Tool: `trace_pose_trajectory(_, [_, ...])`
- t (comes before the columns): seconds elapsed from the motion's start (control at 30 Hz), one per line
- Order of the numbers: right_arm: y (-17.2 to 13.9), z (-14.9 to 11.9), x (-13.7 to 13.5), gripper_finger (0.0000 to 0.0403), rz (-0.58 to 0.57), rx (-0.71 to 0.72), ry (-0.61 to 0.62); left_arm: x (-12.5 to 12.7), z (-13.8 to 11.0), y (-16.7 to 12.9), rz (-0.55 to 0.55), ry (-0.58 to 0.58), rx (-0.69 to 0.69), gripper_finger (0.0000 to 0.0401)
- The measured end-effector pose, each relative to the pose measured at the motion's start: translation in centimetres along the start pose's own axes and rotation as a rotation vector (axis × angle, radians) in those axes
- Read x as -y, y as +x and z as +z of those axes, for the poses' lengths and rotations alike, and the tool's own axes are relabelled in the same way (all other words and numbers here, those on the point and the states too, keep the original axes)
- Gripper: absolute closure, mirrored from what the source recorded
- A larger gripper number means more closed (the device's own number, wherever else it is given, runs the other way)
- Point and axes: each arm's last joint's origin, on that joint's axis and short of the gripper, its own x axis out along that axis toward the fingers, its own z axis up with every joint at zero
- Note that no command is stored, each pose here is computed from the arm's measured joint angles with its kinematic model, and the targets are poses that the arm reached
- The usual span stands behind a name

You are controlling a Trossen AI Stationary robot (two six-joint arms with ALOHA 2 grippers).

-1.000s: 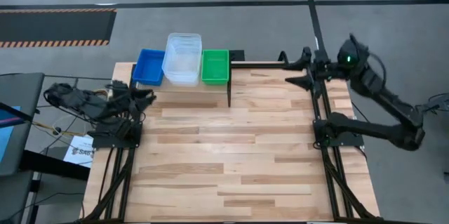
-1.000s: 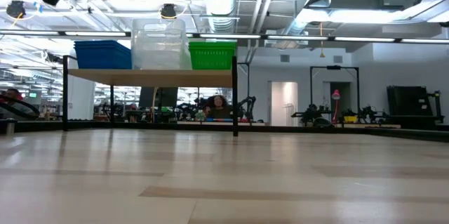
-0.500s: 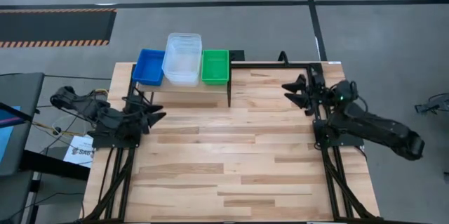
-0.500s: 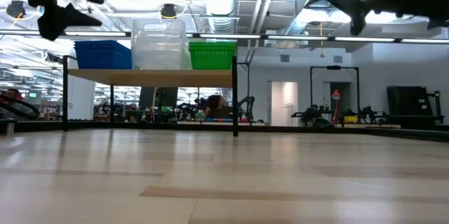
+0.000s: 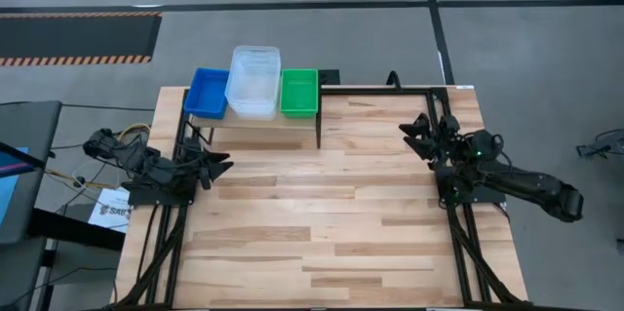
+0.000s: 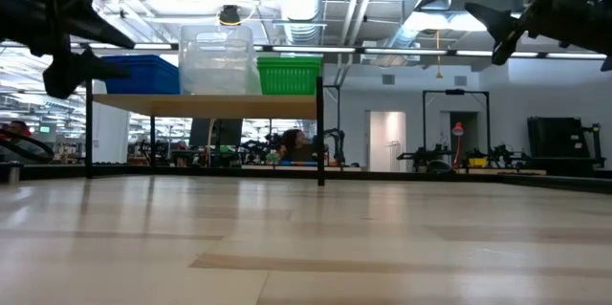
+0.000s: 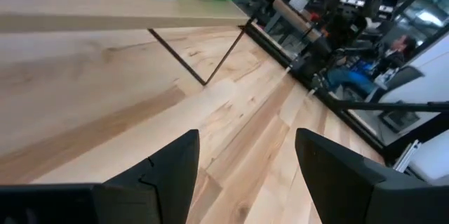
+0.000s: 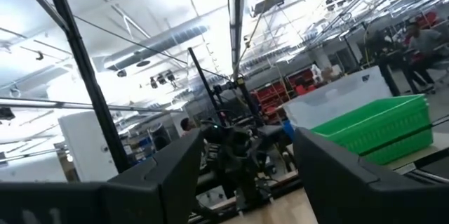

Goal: Stack baskets on shelf by color
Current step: Return to Home Position

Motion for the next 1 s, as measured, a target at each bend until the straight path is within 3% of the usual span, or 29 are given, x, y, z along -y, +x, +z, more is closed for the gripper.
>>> trace_pose_trajectory(0.3, [-0.3,-0.7,0.5,0.0154,-0.088,-0.064,0.018,-0.7,-1.4,0.6,-0.008,0.02,-0.043,0.0177])
trace_pose_trajectory(0.57, [-0.7,-2.3,1.5,0.0154,-0.223,-0.199,0.211,-0.5,-1.6,0.6,-0.059,0.055,-0.108,0.0177])
trace_pose_trajectory(0.7, [-0.9,-3.0,1.8,0.0154,-0.279,-0.245,0.333,-0.5,-1.7,0.6,-0.058,-0.048,-0.118,0.0177])
trace_pose_trajectory(0.8, [-0.9,-3.2,1.8,0.0154,-0.284,-0.263,0.351,-0.5,-1.7,0.6,-0.054,-0.091,-0.119,0.0177])
trace_pose_trajectory(0.87, [-0.9,-3.3,1.7,0.0154,-0.261,-0.295,0.319,-0.5,-1.7,0.6,-0.053,-0.096,-0.119,0.0177])
trace_pose_trajectory(1.0, [-0.5,-2.8,0.8,0.0154,-0.099,-0.273,0.034,-0.5,-1.6,0.6,-0.048,-0.109,-0.108,0.0177])
